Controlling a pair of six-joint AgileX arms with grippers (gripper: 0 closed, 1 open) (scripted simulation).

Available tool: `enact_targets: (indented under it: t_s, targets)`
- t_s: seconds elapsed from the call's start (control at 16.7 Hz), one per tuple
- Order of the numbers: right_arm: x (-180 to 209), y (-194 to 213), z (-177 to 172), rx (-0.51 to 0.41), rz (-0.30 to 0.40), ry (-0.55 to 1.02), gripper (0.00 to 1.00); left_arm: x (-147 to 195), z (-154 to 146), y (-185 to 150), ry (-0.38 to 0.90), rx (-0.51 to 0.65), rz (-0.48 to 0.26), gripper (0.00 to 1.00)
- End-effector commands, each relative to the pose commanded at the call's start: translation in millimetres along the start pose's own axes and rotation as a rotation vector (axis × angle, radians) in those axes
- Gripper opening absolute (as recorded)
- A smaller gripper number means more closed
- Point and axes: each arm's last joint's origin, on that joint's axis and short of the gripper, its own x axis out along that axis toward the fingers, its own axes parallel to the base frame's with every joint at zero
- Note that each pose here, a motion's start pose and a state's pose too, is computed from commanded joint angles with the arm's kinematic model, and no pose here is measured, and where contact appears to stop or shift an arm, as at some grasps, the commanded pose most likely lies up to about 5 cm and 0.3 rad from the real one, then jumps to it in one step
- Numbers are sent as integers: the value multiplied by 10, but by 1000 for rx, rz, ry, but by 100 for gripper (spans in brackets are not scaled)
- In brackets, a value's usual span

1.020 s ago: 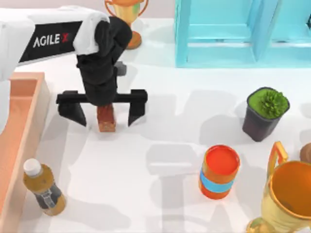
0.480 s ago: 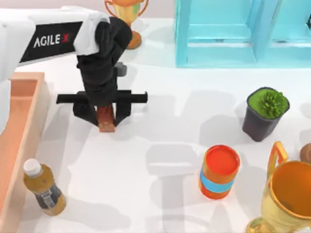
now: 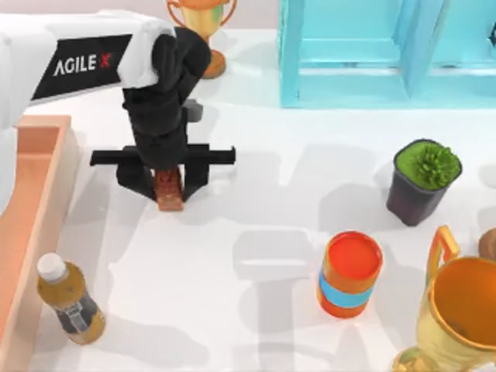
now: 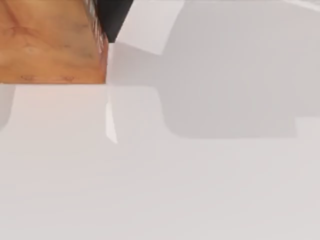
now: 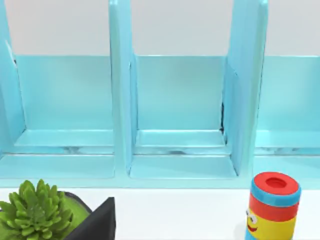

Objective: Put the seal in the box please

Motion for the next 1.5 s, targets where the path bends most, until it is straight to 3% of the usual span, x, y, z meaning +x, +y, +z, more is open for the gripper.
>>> enact_targets:
  t_s: [0.36, 0.9, 1.2, 1.32, 1.5]
  targets:
    - [0, 0, 0, 0, 0, 0, 100, -56, 11, -9, -3, 2, -2, 0]
    - [0, 0, 0, 0, 0, 0, 100, -991, 4, 1, 0, 0, -1, 0]
    - [0, 0, 0, 0, 0, 0, 100, -990, 7, 13, 1, 1, 1, 0]
    - [0, 0, 0, 0, 0, 0, 100, -1031, -8, 150, 2, 8, 3, 0]
    - [0, 0, 0, 0, 0, 0, 100, -1148, -49, 626, 1, 26, 2, 0]
